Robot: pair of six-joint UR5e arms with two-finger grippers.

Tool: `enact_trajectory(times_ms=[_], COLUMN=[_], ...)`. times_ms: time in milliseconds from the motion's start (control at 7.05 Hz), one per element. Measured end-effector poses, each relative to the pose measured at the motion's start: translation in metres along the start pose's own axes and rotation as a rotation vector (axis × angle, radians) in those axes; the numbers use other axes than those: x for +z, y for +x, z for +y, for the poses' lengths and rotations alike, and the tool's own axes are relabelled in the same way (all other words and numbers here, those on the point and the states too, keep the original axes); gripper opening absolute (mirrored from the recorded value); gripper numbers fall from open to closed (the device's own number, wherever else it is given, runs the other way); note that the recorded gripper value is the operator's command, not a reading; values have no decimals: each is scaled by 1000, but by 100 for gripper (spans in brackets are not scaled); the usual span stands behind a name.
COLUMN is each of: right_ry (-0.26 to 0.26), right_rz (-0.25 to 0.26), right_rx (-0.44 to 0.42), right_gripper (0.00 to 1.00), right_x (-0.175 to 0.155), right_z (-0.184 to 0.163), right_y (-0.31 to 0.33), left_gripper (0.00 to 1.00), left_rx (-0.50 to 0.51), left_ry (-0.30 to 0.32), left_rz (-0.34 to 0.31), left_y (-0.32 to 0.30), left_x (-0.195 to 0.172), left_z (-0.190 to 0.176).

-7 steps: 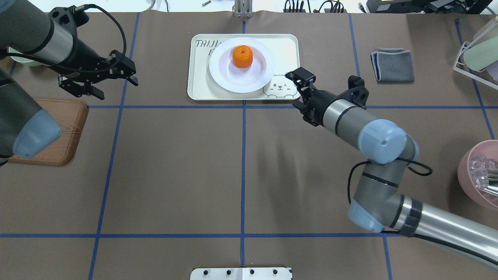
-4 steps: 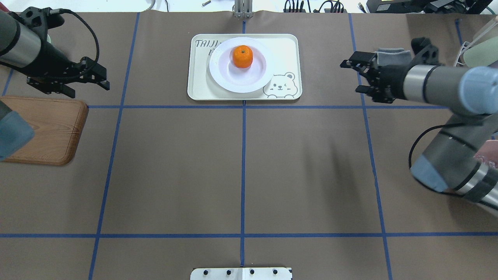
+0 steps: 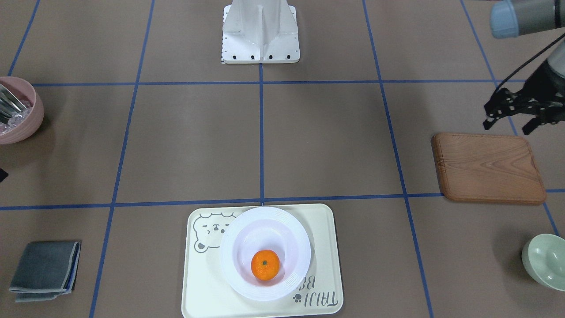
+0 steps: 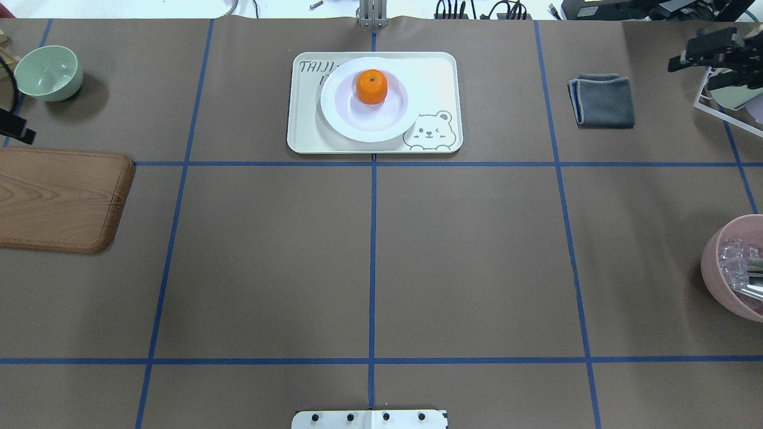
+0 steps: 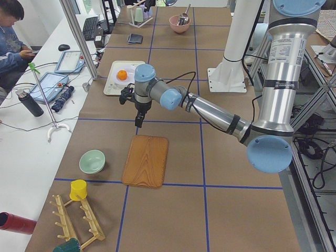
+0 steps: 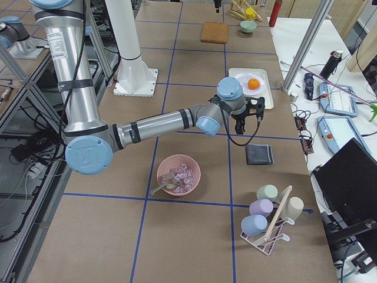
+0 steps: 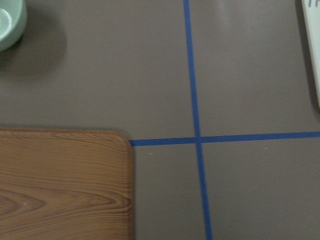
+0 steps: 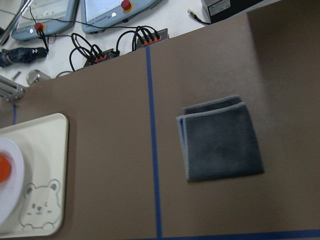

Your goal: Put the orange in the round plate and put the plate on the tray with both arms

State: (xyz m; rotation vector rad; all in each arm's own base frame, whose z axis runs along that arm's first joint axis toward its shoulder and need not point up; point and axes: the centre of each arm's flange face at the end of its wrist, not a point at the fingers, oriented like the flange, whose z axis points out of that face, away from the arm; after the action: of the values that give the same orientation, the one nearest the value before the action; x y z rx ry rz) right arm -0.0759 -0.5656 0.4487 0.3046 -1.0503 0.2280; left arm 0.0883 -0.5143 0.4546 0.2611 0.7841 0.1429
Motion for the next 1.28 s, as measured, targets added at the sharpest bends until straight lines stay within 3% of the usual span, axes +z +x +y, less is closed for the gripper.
enact_trajectory(times_ms=[284, 567, 851, 1277], right_ry=[-87, -195, -297, -344], right_rz=[130, 235, 283, 284], right_rx=[-289, -472, -501, -486], right_gripper=[100, 100, 100, 100], right_x=[-21, -44, -49, -55], right_z=[-15, -23, -17, -7], right_y=[56, 100, 105, 102], left_gripper=[98, 98, 98, 98], left_rx=[62, 62, 33, -16], left_ry=[-8, -17, -49, -106], left_rz=[-40, -47, -47, -51], left_y=[-58, -71, -75, -84], left_x=[-2, -1, 4, 15], left_z=[5, 8, 11, 16])
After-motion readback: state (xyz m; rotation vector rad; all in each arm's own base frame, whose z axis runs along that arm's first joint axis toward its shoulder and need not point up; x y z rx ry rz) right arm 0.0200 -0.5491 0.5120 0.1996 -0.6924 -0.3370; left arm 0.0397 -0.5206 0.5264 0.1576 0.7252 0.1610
